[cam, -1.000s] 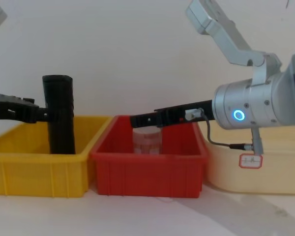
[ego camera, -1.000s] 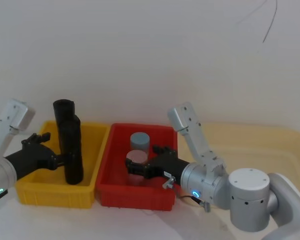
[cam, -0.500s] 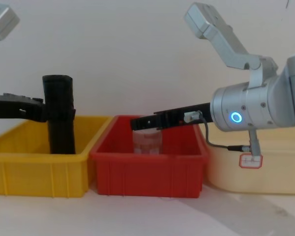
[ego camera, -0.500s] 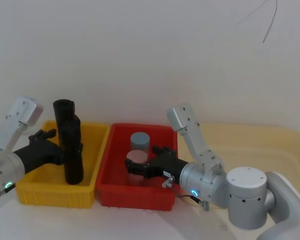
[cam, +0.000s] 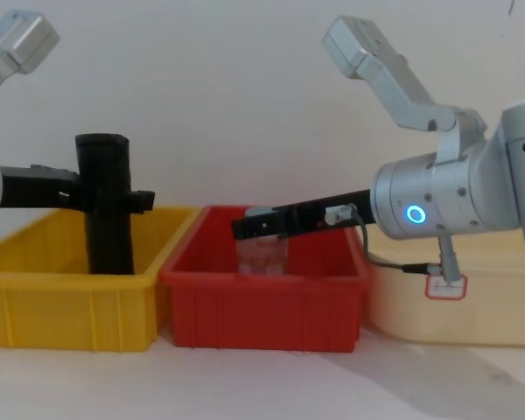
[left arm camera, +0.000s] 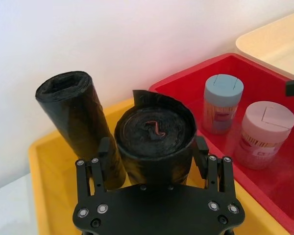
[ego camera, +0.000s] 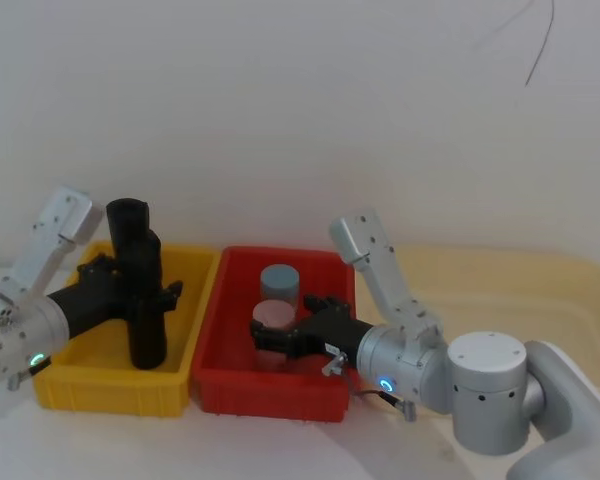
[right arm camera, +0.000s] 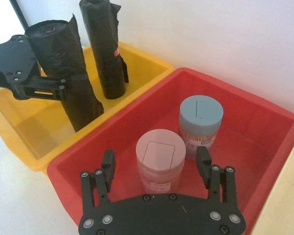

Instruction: Pick up the garbage bag with the one hand and transfer it to the other hand.

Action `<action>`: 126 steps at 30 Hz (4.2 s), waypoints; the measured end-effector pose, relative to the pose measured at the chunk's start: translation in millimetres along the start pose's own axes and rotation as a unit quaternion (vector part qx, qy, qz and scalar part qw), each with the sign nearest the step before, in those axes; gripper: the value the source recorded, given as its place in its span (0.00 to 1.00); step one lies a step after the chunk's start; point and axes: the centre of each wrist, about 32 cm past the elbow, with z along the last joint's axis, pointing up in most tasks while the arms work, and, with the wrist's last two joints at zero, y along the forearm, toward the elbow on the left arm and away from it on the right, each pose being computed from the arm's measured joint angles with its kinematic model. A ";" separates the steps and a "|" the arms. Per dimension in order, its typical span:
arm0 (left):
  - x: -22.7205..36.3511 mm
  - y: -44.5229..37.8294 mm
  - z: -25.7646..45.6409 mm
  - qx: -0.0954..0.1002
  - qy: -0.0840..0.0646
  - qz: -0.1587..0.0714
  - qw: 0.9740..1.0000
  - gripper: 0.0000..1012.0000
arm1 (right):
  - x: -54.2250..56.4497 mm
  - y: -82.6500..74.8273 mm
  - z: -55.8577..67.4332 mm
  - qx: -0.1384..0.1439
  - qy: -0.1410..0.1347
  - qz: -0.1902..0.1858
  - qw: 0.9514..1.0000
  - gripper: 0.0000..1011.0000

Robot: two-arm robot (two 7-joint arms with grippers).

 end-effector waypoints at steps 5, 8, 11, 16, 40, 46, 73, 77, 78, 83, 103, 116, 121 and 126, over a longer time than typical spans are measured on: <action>-0.2 -3.6 0.3 -0.001 0.001 -0.004 1.000 0.99 | 0.9 2.2 -0.5 -0.003 0.000 0.001 1.000 0.99; 0.1 -5.5 0.3 -0.001 0.002 -0.007 1.000 0.99 | 1.5 3.6 -0.9 -0.005 0.000 0.001 1.000 0.99; 0.2 -7.7 0.1 -0.002 0.005 -0.013 1.000 0.99 | 1.8 5.1 -1.3 -0.007 0.000 0.002 1.000 0.99; 0.5 -9.6 -0.1 -0.003 0.007 -0.017 1.000 0.99 | 2.2 8.0 -1.5 -0.011 0.000 0.003 1.000 0.99; 0.9 -13.1 -0.3 -0.004 0.012 -0.025 1.000 0.99 | 8.9 27.7 -1.0 -0.035 -0.011 -0.003 0.999 0.99; 0.8 -13.4 -0.4 -0.004 0.013 -0.025 1.000 0.99 | 10.1 31.7 -0.8 -0.041 -0.014 -0.004 0.999 0.99; 0.9 -13.7 -0.3 -0.004 0.013 -0.026 1.000 0.91 | 11.9 39.9 0.5 -0.052 -0.024 -0.006 0.998 0.64; 0.9 -13.7 -0.3 -0.004 0.013 -0.026 1.000 0.81 | 11.9 40.1 0.5 -0.053 -0.025 -0.006 0.998 0.64; 0.9 -13.7 -0.3 -0.004 0.013 -0.026 1.000 0.76 | 11.9 40.2 0.5 -0.053 -0.025 -0.006 0.998 0.64; 0.9 -13.7 -0.4 -0.004 0.013 -0.026 1.000 0.61 | 11.9 40.4 0.5 -0.053 -0.025 -0.006 0.998 0.64; 0.9 -13.7 -0.4 -0.004 0.013 -0.026 1.000 0.44 | 8.0 23.6 6.4 -0.024 -0.033 -0.010 0.999 0.64; 0.9 -13.7 -0.4 -0.004 0.013 -0.026 1.000 0.44 | 5.8 -29.4 21.9 0.057 -0.051 -0.055 0.996 0.64; 0.9 -13.7 -0.4 -0.004 0.013 -0.026 1.000 0.44 | 5.7 -44.1 25.4 0.078 -0.057 -0.079 0.992 0.64; 0.9 -13.7 -0.3 -0.004 0.013 -0.026 1.000 0.44 | 5.7 -61.3 28.6 0.101 -0.068 -0.117 0.986 0.64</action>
